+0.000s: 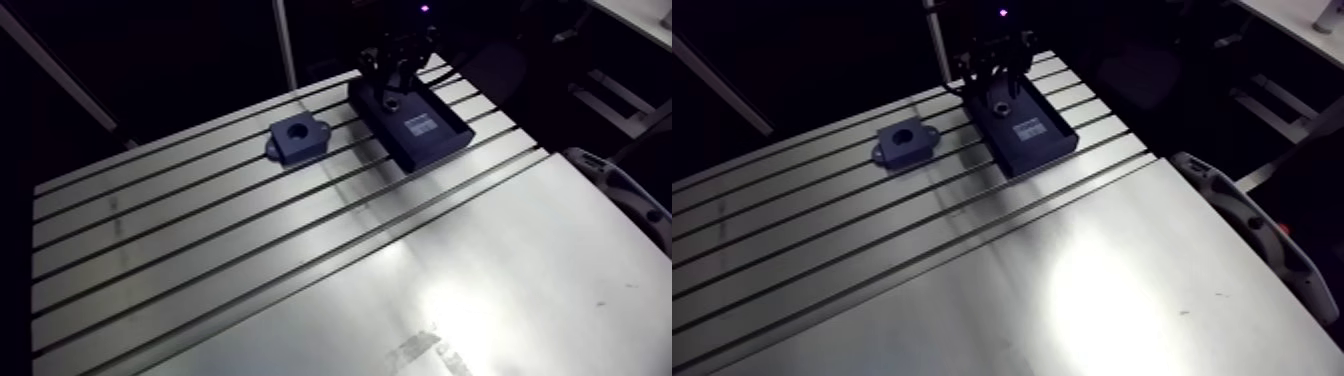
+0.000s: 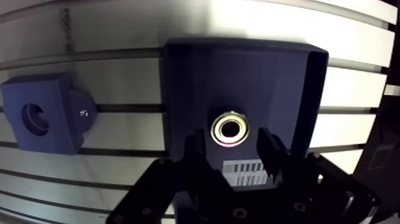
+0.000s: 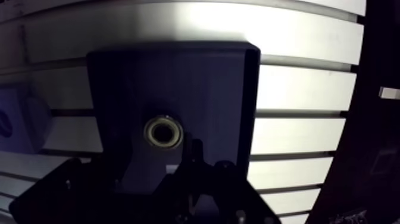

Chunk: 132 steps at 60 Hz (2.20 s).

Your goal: Pick up the bearing and press it into the housing until flush.

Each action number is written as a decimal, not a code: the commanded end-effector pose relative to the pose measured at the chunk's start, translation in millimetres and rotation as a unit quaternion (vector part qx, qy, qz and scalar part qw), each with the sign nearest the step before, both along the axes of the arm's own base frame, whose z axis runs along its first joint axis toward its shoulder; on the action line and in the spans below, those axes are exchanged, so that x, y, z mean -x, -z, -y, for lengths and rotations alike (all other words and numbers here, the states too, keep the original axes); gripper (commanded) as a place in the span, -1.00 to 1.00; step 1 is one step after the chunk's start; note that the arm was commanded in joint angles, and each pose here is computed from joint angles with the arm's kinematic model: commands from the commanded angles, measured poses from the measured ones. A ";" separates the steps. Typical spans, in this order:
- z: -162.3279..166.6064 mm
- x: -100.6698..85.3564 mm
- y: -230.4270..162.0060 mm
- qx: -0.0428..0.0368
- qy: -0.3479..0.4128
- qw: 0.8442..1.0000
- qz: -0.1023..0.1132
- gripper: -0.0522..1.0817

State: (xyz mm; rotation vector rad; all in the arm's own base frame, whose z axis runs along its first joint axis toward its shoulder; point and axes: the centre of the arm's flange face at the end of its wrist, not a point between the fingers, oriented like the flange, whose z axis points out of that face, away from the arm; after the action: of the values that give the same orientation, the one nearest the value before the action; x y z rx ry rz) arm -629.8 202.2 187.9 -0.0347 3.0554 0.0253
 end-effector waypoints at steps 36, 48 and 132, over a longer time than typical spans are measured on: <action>0.9 -1.3 12.7 -0.004 -0.001 1.000 0.012 -0.13; 0.3 -0.3 15.0 -0.004 -0.001 1.000 0.013 -0.13; -0.1 2.4 18.1 -0.004 0.001 1.000 0.014 -0.06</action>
State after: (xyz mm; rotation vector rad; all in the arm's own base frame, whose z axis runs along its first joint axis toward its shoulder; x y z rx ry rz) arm -632.0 203.2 169.7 -0.0309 3.0269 0.0359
